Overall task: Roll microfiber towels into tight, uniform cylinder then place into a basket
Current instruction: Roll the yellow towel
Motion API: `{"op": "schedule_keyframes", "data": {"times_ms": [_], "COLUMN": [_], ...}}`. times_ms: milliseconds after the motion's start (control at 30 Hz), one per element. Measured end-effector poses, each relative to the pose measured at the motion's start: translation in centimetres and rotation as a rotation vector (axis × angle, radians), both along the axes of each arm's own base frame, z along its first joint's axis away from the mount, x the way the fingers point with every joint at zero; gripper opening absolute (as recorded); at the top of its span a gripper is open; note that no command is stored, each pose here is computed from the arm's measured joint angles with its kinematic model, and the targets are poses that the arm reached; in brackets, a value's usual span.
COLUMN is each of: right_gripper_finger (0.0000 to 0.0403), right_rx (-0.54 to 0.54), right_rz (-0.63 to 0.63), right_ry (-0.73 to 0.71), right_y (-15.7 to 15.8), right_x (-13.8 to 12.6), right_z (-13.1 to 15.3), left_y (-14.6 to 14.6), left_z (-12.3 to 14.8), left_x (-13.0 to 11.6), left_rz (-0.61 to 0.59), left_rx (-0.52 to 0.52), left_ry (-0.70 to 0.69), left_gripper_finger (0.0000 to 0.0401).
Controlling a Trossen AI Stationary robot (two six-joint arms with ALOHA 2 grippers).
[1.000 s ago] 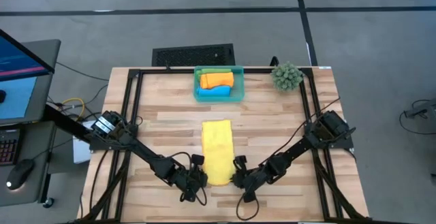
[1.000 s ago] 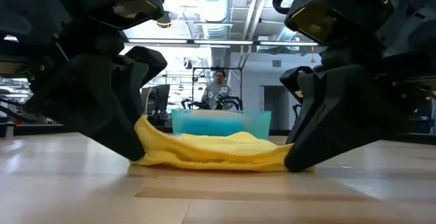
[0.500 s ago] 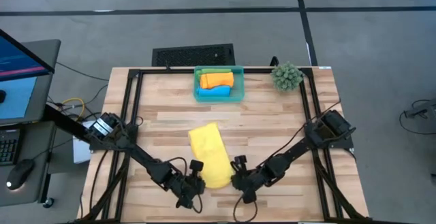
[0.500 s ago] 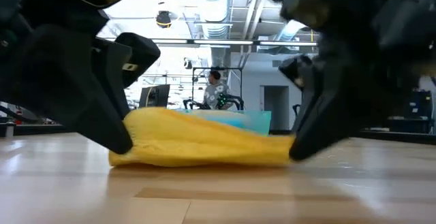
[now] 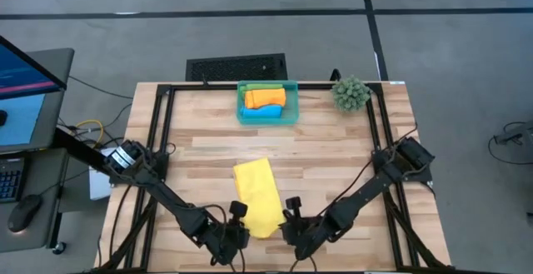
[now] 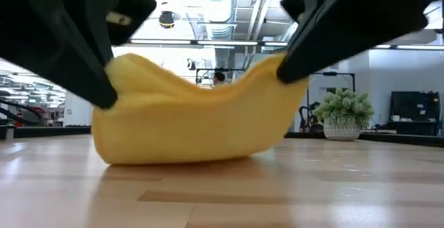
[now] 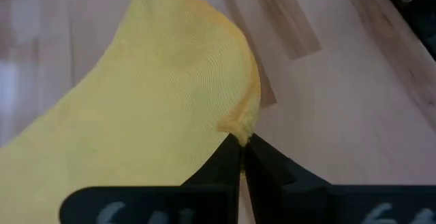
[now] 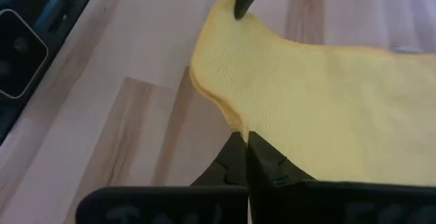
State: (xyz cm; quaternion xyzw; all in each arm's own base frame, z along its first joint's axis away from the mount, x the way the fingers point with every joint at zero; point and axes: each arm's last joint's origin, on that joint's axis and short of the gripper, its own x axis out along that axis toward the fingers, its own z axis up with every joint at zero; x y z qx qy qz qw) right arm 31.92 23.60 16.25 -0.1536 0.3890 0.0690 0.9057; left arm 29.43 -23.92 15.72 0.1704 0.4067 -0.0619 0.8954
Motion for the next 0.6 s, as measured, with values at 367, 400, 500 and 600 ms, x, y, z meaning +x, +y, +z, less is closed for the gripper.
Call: {"op": "schedule_keyframes", "data": {"times_ms": [367,400,500,600], "right_gripper_finger": [0.0008,0.0008,0.0012,0.0014], "right_rx": [-0.119,-0.128,-0.166,-0.248], "right_rz": [-0.039,-0.043,-0.062,-0.078], "right_ry": [-0.057,-0.062,-0.069,-0.048], "right_y": [2.0,2.1,2.0,0.9], "right_x": [-0.1,-0.1,0.0,0.4], "right_z": [3.7,3.9,4.6,4.7], "left_y": [-1.7,-1.7,-1.7,-1.1], "left_z": [4.2,4.5,5.1,4.9], "left_x": [-0.5,-0.6,-0.7,-0.9], "left_rz": [0.052,0.059,0.082,0.095], "left_rx": [0.13,0.134,0.141,0.187], "left_ry": [0.024,0.034,0.05,0.083], "left_gripper_finger": [0.0002,0.0002,0.0002,0.0002]}}
